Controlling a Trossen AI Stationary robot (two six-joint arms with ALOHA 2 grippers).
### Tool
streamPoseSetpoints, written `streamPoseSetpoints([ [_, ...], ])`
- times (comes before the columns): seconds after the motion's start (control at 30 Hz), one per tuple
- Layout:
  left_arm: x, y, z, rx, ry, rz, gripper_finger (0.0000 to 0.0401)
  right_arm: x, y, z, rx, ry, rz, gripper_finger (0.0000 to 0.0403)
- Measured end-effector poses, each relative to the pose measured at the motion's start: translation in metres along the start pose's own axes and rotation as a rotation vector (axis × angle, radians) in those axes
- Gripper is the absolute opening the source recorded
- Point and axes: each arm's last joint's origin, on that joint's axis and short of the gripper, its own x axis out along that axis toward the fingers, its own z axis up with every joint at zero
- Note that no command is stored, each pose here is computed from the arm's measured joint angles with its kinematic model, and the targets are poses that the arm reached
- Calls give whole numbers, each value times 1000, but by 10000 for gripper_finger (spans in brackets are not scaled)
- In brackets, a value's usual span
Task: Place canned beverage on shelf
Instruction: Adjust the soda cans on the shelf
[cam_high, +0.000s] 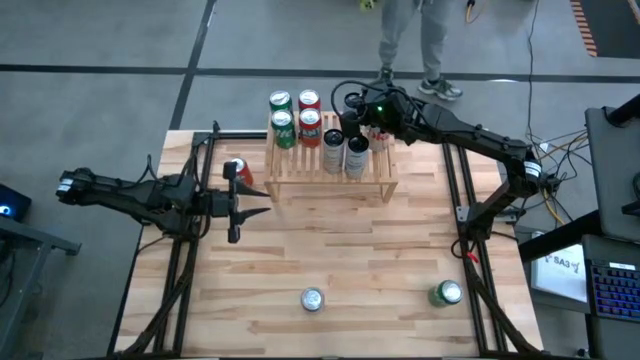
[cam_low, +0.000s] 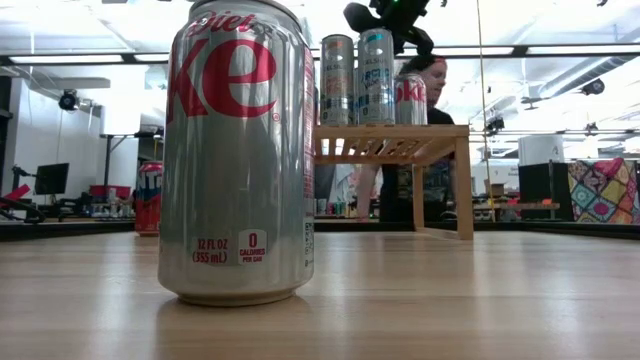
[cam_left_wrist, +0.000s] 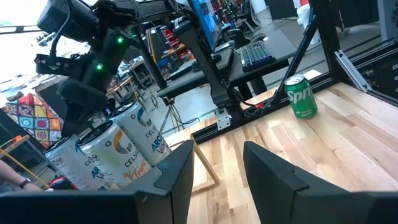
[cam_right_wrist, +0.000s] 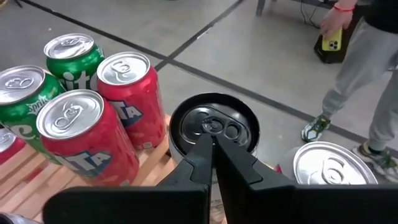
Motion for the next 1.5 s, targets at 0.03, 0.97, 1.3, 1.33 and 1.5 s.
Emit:
streamPoseSetpoints([
  [0.03, 0, 0, 0, 0, 0, 0, 125, 0, 0, 0, 6, 0, 0, 9],
  [0.97, 0, 0, 0, 1, 1, 0, 125, -2, 4, 0, 30, -12, 16, 9],
  [1.3, 0, 0, 0, 1, 2, 0, 125, -6, 11, -4, 29, 5, 30, 9],
  [1.33, 0, 0, 0, 1, 2, 0, 125, -6, 11, -4, 29, 4, 30, 9],
  [1.5, 0, 0, 0, 1, 2, 0, 125, -6, 11, -3, 31, -1, 32, 9],
])
